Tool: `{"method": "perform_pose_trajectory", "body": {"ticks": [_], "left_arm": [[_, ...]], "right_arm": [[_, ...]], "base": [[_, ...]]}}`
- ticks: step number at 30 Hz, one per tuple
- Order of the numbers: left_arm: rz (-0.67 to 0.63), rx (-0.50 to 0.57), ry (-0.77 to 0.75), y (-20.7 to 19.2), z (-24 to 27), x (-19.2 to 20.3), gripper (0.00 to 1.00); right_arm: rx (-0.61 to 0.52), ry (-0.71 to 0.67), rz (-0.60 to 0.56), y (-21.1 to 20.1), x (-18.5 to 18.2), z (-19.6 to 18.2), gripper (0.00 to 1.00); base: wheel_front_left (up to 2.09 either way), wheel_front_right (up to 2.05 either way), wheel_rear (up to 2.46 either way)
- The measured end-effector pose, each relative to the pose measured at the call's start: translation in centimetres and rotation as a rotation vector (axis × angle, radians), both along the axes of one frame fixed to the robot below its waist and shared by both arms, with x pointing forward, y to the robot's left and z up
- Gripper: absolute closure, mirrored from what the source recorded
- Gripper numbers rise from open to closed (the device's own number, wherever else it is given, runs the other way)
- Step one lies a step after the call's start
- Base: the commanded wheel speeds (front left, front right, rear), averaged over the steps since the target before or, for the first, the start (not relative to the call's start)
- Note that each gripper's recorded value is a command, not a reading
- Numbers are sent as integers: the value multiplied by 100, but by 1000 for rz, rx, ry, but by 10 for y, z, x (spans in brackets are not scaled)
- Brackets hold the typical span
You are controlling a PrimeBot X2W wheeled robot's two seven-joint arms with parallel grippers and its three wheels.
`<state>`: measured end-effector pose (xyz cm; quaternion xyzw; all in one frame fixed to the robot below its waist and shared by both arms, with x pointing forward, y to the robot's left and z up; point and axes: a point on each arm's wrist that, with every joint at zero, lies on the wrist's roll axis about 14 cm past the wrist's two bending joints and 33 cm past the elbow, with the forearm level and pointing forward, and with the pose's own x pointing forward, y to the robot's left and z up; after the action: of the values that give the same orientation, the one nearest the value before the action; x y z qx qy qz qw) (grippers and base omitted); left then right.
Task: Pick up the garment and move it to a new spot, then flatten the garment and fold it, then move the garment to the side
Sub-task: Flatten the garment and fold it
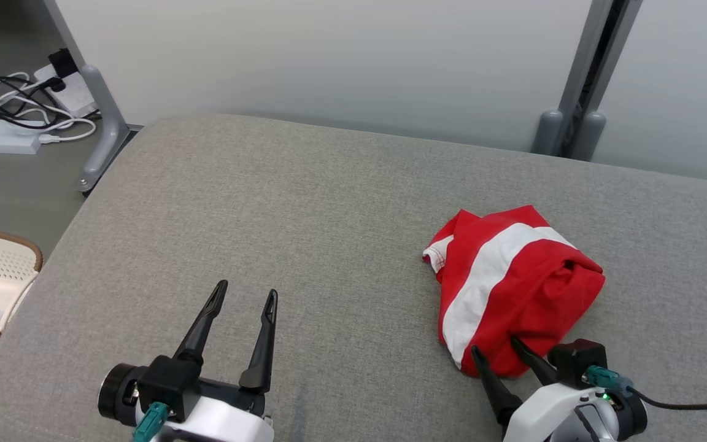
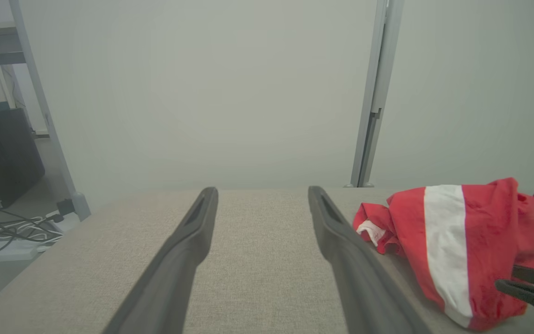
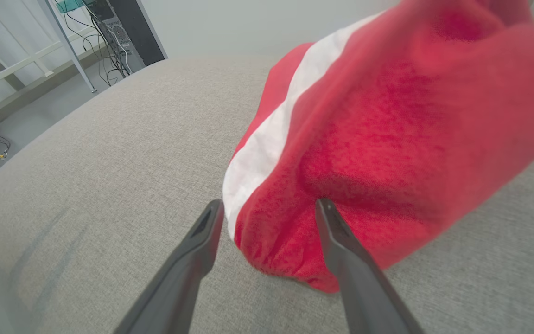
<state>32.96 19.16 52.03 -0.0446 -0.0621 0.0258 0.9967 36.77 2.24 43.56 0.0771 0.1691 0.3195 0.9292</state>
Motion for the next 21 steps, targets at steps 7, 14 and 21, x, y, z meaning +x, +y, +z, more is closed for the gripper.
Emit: {"method": "perform_pose_trajectory", "body": {"ticks": [7,14,21], "left_arm": [[44,-16,14,10,-5,-13,0],[56,-17,11,12,-4,-16,0],[49,-17,14,9,-5,-13,0]], "right_arm": [[-13,30,0,3,5,-10,0],[-13,42,12,8,7,-13,100],[180,-59,68,44,14,41,100]], "base": [[0,0,0],[0,0,0],[0,0,0]]}}
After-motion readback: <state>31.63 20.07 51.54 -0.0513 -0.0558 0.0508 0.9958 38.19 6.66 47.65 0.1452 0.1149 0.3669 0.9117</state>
